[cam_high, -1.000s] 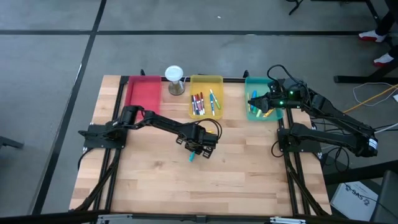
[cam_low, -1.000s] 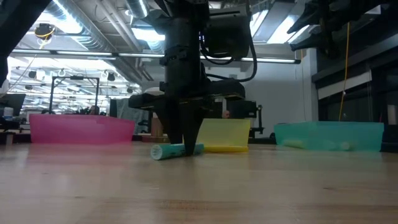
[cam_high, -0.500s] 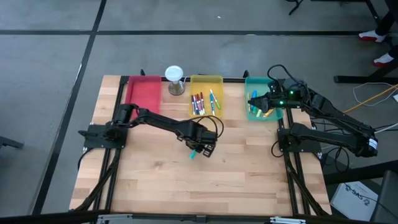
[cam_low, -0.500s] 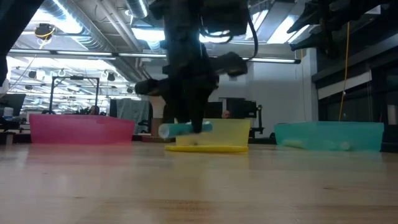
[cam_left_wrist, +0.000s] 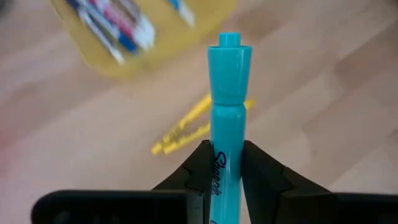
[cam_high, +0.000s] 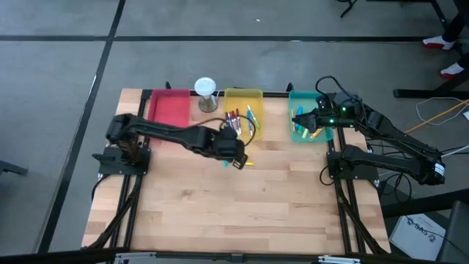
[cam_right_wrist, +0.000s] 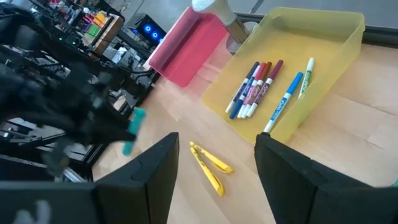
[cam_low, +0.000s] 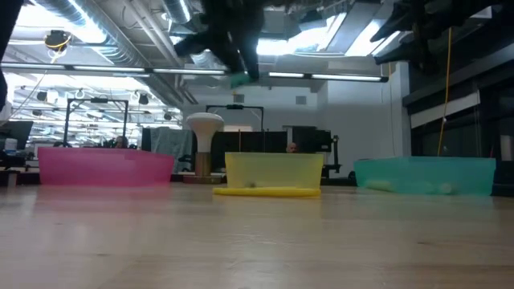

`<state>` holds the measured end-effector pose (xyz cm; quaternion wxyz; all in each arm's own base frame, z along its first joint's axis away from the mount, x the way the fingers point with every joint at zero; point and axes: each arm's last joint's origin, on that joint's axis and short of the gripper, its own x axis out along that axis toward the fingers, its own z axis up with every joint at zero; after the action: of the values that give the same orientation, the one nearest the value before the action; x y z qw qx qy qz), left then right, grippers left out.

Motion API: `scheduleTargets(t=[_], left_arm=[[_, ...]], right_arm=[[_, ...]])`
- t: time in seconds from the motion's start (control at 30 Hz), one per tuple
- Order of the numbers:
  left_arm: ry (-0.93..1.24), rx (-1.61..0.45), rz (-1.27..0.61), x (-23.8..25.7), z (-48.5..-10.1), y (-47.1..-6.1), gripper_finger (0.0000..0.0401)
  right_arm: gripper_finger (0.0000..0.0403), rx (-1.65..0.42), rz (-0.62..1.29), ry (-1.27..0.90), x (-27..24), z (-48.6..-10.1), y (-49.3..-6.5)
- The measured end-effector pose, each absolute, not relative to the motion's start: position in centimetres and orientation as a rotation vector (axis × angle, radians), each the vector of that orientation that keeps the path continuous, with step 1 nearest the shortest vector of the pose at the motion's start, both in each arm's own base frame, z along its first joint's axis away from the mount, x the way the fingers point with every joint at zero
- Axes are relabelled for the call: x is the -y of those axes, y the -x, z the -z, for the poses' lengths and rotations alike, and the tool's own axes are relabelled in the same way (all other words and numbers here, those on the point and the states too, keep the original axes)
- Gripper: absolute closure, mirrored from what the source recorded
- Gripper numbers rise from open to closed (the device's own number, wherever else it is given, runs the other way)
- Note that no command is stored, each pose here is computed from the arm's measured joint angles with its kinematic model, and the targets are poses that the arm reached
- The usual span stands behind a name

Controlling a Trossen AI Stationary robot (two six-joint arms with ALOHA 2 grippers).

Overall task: Pick & Place Markers
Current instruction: Put the light blue highlighter into the blue bin

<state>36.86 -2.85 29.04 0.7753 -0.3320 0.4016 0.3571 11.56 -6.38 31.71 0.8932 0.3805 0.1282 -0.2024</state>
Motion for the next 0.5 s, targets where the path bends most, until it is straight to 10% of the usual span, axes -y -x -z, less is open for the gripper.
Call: scheduleTargets(t=[0.5], left_arm=[[0.543, -0.475, -0.660, 1.7, -39.3, -30.9, 0.0346]], right_arm=[[0.0198, -0.218, 0.359, -0.722, 6.4, -32.4, -11.8]])
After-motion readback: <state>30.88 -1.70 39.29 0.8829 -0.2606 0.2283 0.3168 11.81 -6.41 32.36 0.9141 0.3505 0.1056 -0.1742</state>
